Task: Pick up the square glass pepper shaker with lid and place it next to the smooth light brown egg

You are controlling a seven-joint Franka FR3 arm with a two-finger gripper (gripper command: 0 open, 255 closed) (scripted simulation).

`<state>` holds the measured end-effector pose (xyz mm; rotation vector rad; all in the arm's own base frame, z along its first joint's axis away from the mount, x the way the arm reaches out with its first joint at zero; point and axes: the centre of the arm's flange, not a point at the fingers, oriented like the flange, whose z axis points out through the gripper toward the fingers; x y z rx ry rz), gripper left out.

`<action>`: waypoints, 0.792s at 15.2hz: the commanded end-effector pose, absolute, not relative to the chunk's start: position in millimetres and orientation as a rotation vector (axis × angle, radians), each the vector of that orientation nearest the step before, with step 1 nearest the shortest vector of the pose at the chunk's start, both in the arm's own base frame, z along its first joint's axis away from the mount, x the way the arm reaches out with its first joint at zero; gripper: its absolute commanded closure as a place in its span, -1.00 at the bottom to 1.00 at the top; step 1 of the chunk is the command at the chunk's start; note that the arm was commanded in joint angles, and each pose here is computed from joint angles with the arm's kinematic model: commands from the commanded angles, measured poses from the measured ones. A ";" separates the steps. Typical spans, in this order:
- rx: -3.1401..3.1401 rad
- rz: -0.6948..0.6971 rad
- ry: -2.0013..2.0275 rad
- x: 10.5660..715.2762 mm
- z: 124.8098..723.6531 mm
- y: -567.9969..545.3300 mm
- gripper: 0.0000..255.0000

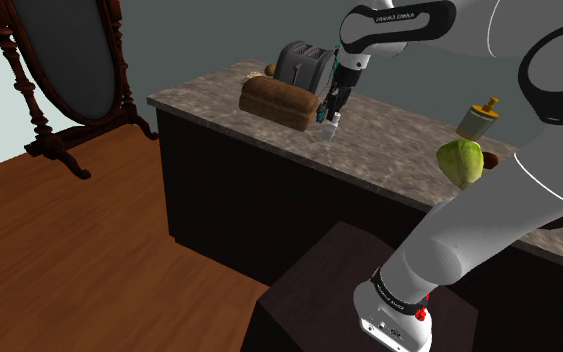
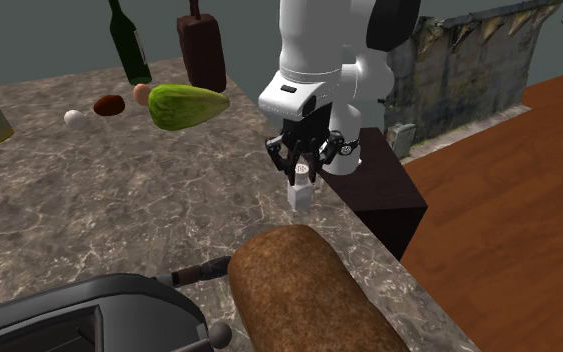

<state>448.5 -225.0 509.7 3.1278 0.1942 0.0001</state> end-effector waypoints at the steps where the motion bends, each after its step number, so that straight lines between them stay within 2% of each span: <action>1: 3.128 -0.001 0.194 448.8 520.5 -224.0 1.00; 12: 3.128 -0.001 0.194 448.8 578.6 -224.0 1.00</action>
